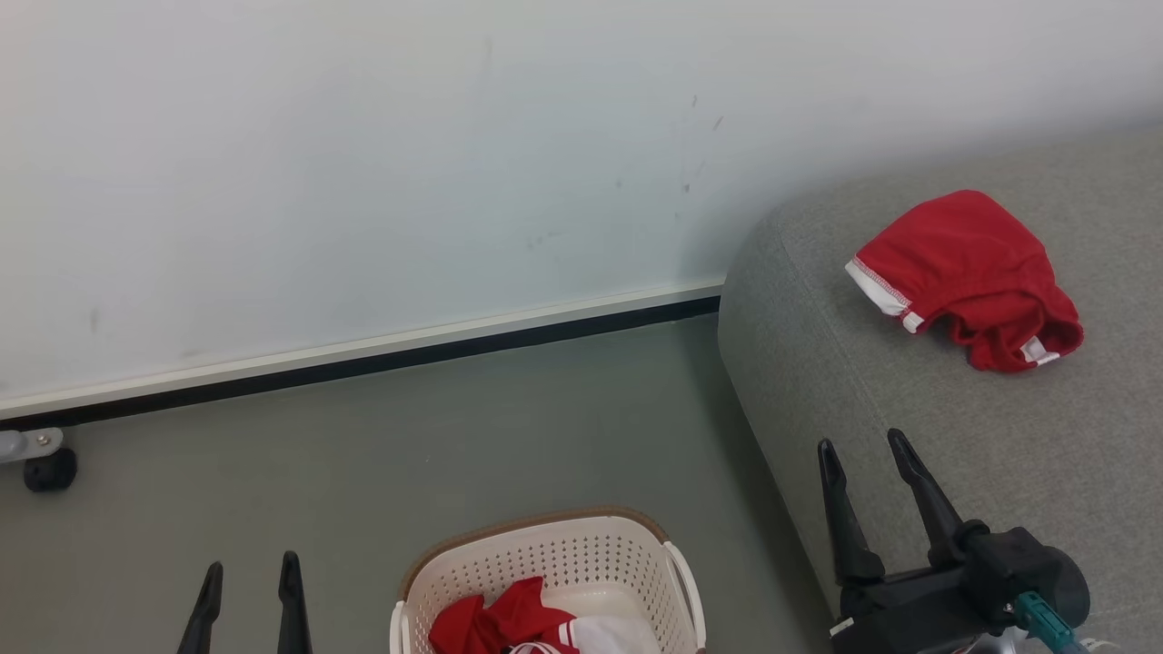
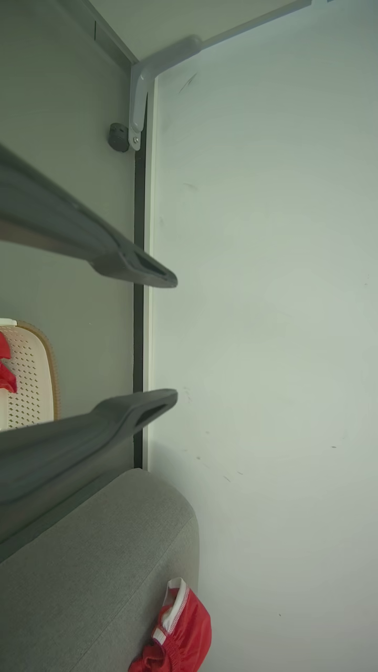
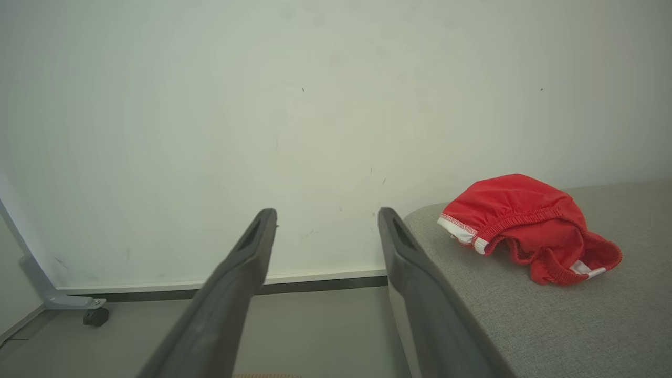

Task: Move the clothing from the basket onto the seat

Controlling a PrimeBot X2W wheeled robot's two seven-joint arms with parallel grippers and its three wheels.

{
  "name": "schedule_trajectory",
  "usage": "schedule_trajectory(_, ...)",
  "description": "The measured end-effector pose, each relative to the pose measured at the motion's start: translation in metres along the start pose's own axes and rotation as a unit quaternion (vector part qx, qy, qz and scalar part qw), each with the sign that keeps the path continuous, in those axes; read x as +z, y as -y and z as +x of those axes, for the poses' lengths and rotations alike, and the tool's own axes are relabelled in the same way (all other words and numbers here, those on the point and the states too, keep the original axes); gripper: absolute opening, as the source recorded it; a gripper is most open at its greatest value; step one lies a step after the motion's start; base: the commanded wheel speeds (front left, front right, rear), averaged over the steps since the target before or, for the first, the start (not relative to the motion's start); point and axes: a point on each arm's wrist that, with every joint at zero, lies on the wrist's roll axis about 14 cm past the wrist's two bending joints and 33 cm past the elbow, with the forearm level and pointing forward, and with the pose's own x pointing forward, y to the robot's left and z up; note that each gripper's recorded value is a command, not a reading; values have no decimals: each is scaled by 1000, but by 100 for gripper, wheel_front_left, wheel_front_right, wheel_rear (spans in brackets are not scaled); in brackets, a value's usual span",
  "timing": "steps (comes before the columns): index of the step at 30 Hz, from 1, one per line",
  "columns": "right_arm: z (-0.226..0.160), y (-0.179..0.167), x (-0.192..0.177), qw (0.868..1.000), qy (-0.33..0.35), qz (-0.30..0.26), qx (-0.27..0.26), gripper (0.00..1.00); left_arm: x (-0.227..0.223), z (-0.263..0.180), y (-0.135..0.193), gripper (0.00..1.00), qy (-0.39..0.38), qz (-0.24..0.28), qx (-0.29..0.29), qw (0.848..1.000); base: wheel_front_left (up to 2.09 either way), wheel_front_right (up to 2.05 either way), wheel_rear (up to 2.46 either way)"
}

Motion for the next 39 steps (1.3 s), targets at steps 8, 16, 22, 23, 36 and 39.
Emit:
schedule_trajectory(8,0,2,-1,1000,-1,-2,-4,100,0,0,-1,100,0,2,1,1000,0,0,0)
schedule_trajectory(16,-1,4,-5,1000,-6,-3,-8,100,-1,1,-2,100,-2,2,3,1000,0,0,0)
schedule_trajectory(22,2,6,-4,1000,-4,-2,-11,100,-4,4,1,100,-6,6,-3,1000,0,0,0)
schedule_trajectory(23,3,6,-5,1000,-5,-2,-11,100,-5,5,1,100,-8,7,-5,1000,0,0,0)
schedule_trajectory(36,33,12,-11,1000,-5,-10,-11,100,-30,41,23,100,-48,14,-54,997,0,0,0)
schedule_trajectory(39,44,12,-13,1000,-4,-15,-9,100,-44,53,32,100,-67,20,-72,995,0,0,0)
